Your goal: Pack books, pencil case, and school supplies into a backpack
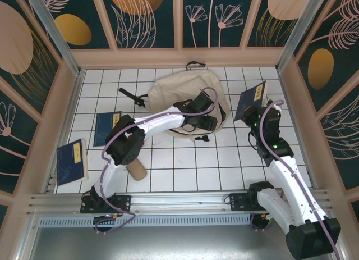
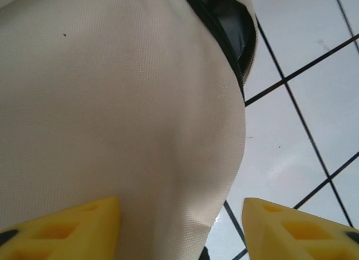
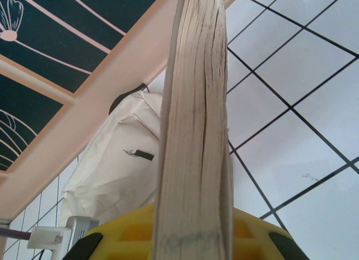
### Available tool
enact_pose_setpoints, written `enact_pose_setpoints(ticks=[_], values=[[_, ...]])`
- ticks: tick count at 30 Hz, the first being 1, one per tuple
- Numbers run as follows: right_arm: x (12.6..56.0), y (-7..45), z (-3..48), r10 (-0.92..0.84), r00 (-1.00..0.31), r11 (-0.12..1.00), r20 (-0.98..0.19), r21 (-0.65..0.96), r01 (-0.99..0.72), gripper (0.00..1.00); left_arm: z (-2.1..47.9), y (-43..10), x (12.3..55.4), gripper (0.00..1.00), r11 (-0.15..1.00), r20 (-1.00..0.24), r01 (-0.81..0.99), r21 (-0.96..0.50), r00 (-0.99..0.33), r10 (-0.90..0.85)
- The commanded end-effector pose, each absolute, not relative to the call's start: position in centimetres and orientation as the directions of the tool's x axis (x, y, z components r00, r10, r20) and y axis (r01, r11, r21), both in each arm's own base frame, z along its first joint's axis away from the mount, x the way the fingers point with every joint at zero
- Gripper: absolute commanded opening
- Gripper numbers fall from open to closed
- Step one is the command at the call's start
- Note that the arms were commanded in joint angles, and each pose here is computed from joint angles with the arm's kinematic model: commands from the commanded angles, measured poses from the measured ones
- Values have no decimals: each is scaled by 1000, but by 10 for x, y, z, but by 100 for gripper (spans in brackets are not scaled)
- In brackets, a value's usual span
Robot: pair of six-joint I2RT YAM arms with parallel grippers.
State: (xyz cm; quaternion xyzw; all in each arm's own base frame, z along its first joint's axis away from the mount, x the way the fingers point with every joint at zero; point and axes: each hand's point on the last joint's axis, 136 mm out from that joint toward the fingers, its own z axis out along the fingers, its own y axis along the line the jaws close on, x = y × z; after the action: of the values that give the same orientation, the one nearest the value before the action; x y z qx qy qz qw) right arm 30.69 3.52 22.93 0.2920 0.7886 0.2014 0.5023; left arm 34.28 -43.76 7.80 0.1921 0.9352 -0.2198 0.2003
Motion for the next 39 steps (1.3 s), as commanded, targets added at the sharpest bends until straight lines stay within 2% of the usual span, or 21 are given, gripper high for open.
enact_pose_setpoints(ticks=[1, 8, 12, 16, 18, 21, 25, 33, 39], values=[[306, 29, 232, 682, -289, 731, -672, 626, 271, 0, 62, -429, 337, 54, 836, -402, 481, -263, -843, 358], [302, 29, 232, 687, -290, 726, -666, 629, 276, 0, 54, -423, 350, 43, 864, -404, 470, -184, -837, 369], [300, 29, 233, 690, -290, 724, -664, 632, 276, 0, 47, -417, 357, 51, 880, -392, 460, -117, -836, 385], [299, 29, 232, 695, -292, 719, -657, 638, 276, 0, 40, -423, 354, 52, 862, -376, 489, -131, -829, 413], [299, 30, 232, 698, -292, 716, -654, 642, 275, 0, 39, -424, 354, 46, 860, -371, 492, -136, -830, 416], [299, 30, 231, 700, -294, 714, -650, 645, 272, 0, 45, -422, 361, 30, 872, -394, 476, -116, -828, 399], [297, 31, 229, 700, -303, 714, -647, 643, 275, 0, 74, -426, 374, 2, 883, -470, 459, -102, -804, 364], [289, 53, 219, 654, -426, 741, -625, 642, 196, 0, 164, -409, 410, 0, 925, -657, 372, -80, -717, 231], [272, 94, 222, 573, -578, 718, -581, 696, 13, 0, 222, -394, 439, 0, 923, -746, 326, -207, -663, 67]])
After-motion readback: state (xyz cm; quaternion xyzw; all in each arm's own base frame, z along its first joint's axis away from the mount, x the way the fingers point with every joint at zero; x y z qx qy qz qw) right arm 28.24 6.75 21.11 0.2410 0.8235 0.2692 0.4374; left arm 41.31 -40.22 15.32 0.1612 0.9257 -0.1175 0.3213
